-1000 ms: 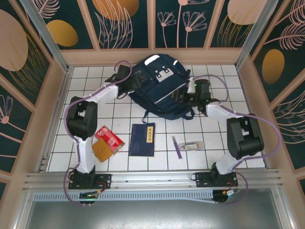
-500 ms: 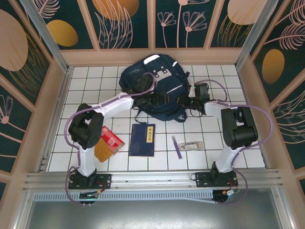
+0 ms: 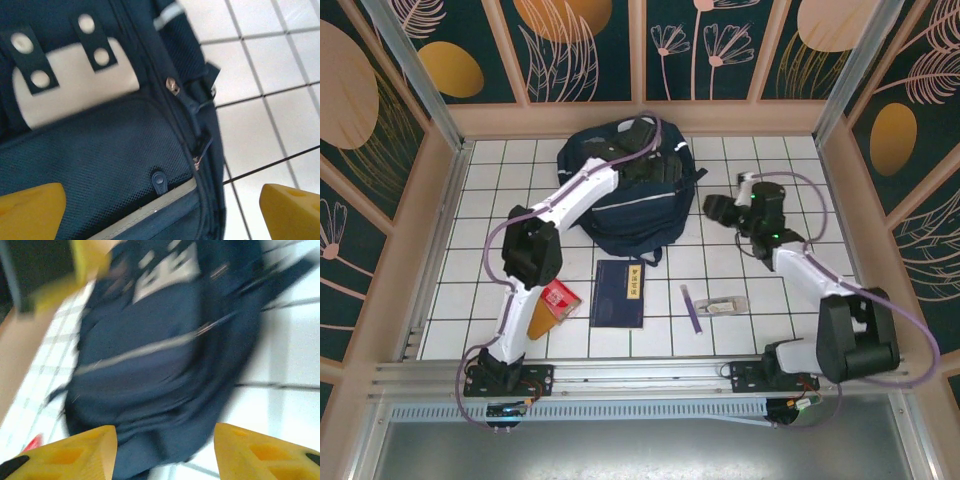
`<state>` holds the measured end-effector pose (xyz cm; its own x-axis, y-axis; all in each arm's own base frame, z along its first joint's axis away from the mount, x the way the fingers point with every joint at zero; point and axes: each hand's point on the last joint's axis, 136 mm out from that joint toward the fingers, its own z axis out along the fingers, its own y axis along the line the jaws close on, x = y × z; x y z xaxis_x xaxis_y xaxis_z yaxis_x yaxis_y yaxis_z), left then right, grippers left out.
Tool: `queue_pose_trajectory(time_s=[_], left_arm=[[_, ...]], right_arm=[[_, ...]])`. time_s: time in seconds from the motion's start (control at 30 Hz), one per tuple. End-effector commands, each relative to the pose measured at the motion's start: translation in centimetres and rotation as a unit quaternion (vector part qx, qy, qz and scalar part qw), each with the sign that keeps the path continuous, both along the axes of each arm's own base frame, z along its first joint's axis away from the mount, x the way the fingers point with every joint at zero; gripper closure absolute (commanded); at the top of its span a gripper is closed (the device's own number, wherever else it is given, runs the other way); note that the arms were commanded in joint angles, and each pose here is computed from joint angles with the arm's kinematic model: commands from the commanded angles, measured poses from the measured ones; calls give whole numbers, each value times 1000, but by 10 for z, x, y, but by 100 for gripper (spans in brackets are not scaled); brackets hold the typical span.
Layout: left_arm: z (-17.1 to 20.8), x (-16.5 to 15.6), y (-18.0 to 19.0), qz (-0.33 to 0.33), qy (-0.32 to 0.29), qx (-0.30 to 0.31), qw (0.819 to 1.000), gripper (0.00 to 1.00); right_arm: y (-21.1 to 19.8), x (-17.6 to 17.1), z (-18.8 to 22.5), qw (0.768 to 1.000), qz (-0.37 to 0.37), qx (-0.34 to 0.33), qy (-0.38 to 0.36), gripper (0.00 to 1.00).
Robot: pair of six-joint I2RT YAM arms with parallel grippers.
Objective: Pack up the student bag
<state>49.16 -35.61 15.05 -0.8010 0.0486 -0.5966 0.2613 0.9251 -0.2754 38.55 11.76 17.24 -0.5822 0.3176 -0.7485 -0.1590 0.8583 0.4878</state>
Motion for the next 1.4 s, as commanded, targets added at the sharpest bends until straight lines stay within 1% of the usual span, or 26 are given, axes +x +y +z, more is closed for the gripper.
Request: queue_pose_trajectory(time_s=[0.0, 0.07, 0.13, 0.2, 0.23, 0.3, 0.33, 0.4, 0.47, 0.5, 0.57, 0.63, 0.77, 0.9, 1.03, 1.13, 1.23, 1.3, 1.37], left_arm=[[-33, -20, -19, -19, 28, 46, 998, 1], [-49, -20, -20, 4, 36, 68, 997, 1], [-69, -20, -13, 34, 45, 104, 993, 1], [-90, -14, 1, 80, 44, 146, 985, 1], [-100, -15, 9, 92, 50, 168, 980, 2], [-118, -15, 12, 90, 56, 186, 977, 8], [-124, -15, 11, 83, 60, 189, 977, 13], [-128, -16, 13, 73, 61, 205, 974, 31], [-118, -15, 18, 54, 48, 228, 971, 51], [-108, -15, 18, 37, 38, 235, 971, 60], [-82, -13, 21, 13, 14, 248, 969, 77], [-58, -14, 25, -14, -7, 263, 965, 100], [-8, -22, 40, -51, -46, 288, 955, 100], [30, -36, 48, -78, -61, 275, 956, 100], [53, -51, 56, -106, -87, 268, 954, 100], [69, -56, 62, -121, -134, 270, 946, 100], [89, -67, 66, -155, -190, 258, 935, 100], [107, -76, 67, -178, -244, 240, 923, 100], [127, -90, 63, -211, -293, 206, 909, 100]], right_arm=[[-78, -6, -17, 981, -171, -83, 29, 37], [-95, -8, -12, 974, -202, -104, 21, 36], [-96, -7, -7, 973, -205, -102, 16, 34], [-84, -5, -3, 981, -176, -82, 6, 34], [-77, -4, -3, 985, -158, -69, 2, 35], [-56, -1, 0, 993, -108, -37, -8, 36], [-48, 0, 1, 996, -87, -27, -9, 36], [-34, 3, 0, 999, -48, -13, -4, 38], [-19, 7, -2, 1000, -3, -5, 12, 40], [-12, 9, -4, 1000, 20, -1, 19, 41], [-1, 11, -8, 998, 53, 1, 35, 43], [3, 16, -12, 997, 67, -1, 47, 44], [15, 24, -14, 993, 106, 4, 49, 44], [30, 30, -16, 987, 147, 32, 55, 44], [47, 32, -22, 980, 180, 46, 66, 44], [64, 28, -26, 974, 219, 21, 50, 43], [77, 20, -28, 963, 269, 3, 20, 42], [84, 16, -27, 953, 304, 5, 0, 42], [92, 11, -27, 942, 334, 8, -18, 42]])
